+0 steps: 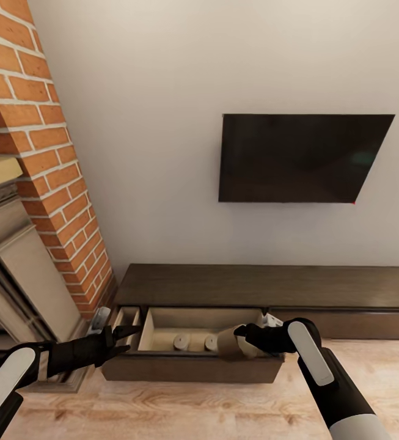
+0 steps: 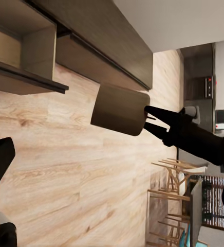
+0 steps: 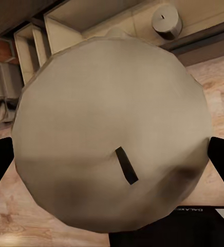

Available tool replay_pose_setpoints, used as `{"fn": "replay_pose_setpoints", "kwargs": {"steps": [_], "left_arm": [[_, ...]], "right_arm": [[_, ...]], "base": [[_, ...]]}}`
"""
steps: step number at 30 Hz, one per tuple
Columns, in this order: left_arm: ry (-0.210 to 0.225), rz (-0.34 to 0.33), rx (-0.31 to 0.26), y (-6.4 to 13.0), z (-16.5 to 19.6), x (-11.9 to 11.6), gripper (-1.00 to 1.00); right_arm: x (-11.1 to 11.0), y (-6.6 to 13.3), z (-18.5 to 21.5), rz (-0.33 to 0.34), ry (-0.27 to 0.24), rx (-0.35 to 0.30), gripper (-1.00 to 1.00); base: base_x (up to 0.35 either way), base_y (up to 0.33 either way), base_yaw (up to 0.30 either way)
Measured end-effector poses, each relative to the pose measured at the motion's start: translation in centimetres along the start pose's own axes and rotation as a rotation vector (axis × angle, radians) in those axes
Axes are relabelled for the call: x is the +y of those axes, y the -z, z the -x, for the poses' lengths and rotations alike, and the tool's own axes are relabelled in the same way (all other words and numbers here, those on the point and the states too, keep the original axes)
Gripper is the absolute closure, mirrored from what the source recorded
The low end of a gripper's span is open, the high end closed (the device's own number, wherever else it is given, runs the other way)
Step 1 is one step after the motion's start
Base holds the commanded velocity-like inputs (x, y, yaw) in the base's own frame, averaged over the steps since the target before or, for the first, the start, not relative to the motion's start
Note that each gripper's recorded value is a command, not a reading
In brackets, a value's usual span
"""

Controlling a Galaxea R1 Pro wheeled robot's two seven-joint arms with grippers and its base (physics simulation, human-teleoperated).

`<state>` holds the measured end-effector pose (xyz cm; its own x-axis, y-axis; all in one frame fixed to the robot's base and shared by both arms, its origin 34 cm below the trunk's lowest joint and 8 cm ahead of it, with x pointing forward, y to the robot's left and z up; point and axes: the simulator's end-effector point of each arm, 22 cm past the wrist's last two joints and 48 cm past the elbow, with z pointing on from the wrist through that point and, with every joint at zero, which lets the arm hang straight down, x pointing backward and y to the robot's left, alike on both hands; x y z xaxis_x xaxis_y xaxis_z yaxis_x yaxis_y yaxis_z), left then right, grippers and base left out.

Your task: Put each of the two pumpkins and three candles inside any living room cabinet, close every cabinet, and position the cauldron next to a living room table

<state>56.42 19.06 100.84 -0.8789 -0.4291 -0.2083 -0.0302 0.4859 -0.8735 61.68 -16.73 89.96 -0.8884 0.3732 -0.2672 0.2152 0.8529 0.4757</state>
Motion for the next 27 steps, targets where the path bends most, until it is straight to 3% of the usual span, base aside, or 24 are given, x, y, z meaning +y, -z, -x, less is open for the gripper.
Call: {"fn": "replay_pose_setpoints", "kwargs": {"steps": [27], "left_arm": [[0.002, 0.0, -0.001, -0.03, 0.04, 0.04, -1.0]], "right_arm": [[-0.2, -0.3, 0.12, -0.004, -0.016, -0.011, 1.0]], "base": [[0.152, -0.001, 0.0]]}}
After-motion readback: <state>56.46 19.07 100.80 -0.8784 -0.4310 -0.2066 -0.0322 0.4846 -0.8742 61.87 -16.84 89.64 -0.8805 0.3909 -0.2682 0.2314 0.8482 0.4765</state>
